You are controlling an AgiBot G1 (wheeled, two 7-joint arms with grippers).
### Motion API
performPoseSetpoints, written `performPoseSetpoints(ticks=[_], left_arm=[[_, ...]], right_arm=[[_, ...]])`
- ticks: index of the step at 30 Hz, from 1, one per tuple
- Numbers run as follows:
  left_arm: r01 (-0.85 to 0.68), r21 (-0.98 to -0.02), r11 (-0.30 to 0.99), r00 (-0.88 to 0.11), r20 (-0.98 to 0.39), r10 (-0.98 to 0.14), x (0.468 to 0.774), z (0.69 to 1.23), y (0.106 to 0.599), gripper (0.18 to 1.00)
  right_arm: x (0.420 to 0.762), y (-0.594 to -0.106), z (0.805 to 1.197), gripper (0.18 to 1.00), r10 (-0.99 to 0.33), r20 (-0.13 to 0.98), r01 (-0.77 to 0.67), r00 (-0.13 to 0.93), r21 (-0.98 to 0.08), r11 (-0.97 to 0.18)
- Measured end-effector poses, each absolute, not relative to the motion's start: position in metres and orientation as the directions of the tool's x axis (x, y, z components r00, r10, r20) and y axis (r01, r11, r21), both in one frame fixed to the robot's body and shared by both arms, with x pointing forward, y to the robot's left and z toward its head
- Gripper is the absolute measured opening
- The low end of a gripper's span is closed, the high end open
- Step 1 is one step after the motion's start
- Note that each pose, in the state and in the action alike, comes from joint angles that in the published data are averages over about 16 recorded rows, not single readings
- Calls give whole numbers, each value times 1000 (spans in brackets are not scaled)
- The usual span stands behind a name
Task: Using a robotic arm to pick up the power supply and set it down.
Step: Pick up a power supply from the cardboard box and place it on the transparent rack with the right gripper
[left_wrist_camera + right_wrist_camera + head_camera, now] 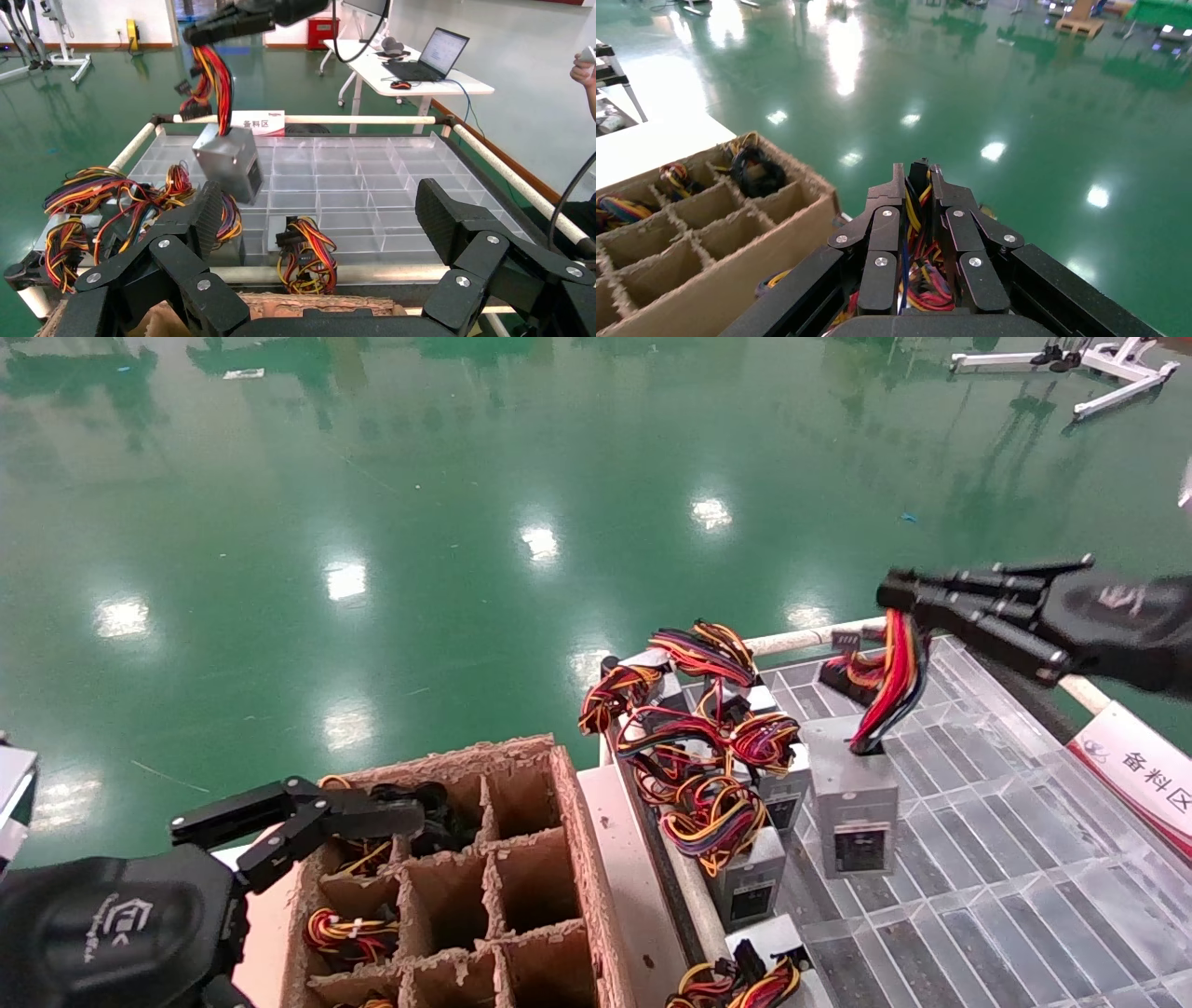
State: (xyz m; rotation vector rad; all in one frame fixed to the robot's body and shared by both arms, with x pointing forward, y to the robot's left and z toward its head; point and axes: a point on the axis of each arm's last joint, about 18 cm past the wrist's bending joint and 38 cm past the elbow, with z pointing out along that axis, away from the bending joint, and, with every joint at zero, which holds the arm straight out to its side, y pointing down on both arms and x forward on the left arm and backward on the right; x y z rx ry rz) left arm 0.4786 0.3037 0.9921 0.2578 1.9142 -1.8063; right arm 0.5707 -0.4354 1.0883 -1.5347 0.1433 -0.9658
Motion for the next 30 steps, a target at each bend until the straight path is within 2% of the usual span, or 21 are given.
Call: performPoseSetpoints(ticks=[17, 30], left_arm=[[458, -883, 106, -861, -470, -193, 479, 992, 304, 1000], [458, -883, 106, -861, -470, -193, 479, 992, 304, 1000]], right_arm=[[611, -422, 1040, 239, -633, 389, 313, 670, -921, -234], [617, -418, 1022, 239, -650, 325, 299, 687, -942, -155]])
